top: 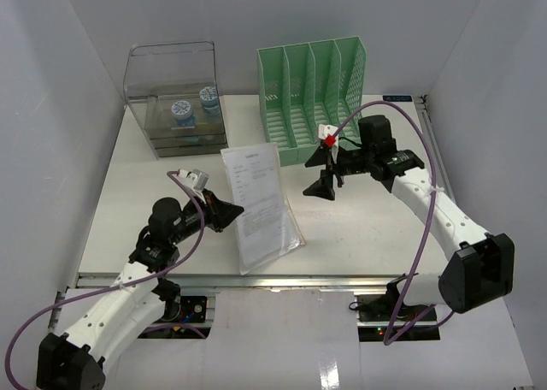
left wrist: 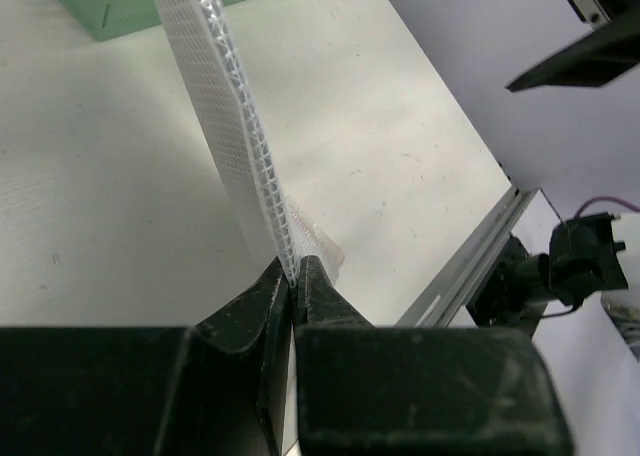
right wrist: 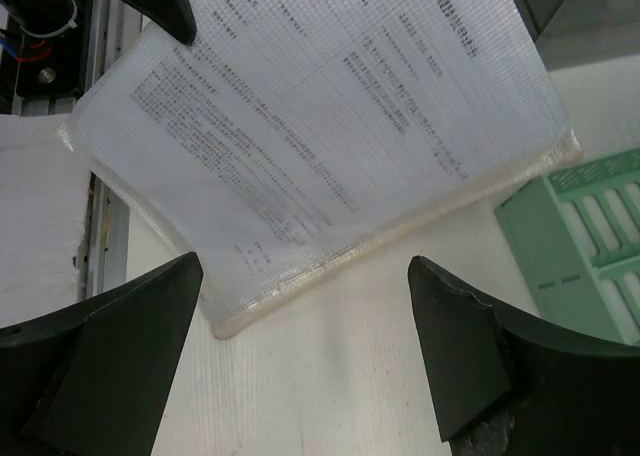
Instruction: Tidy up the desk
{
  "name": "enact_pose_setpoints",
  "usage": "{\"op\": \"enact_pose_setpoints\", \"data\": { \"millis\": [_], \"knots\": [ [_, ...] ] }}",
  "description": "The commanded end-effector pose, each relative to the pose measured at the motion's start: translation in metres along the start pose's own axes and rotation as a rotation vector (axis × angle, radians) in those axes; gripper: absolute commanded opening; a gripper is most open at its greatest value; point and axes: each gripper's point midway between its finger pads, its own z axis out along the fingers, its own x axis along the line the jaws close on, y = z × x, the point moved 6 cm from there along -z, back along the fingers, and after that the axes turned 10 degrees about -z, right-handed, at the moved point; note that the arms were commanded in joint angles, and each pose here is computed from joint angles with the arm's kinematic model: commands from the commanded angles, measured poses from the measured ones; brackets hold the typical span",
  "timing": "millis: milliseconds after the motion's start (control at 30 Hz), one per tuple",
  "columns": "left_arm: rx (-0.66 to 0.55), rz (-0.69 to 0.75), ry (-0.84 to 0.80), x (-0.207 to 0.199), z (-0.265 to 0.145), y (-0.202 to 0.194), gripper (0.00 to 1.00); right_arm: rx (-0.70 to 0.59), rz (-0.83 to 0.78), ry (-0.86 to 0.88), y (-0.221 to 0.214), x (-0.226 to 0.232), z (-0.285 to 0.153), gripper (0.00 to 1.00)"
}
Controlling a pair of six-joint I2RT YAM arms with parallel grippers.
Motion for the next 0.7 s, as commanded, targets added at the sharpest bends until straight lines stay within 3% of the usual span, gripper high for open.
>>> {"op": "enact_pose_setpoints", "data": {
  "millis": [0,100,433,667],
  "knots": [
    [0.006,0.229,-0.151,-0.037,-0.010,0.027,0.03,-0.129,-0.005,0.051,0.011,-0.012,0.011,0.90],
    [0.019,0.276,-0.189,-0.049,-0.014,0.035,0.03,-0.175,0.086,0.124,0.016,-0.015,0.019,0.90],
    [0.008,0.336,-0.259,-0.072,-0.028,0.045,0.03,-0.240,-0.040,-0.117,0.030,-0.021,-0.002,0.90],
    [-0.012,0.346,-0.309,-0.089,-0.035,0.056,0.02,-0.248,-0.032,-0.079,0.016,-0.013,-0.008,0.90]
  ]
}}
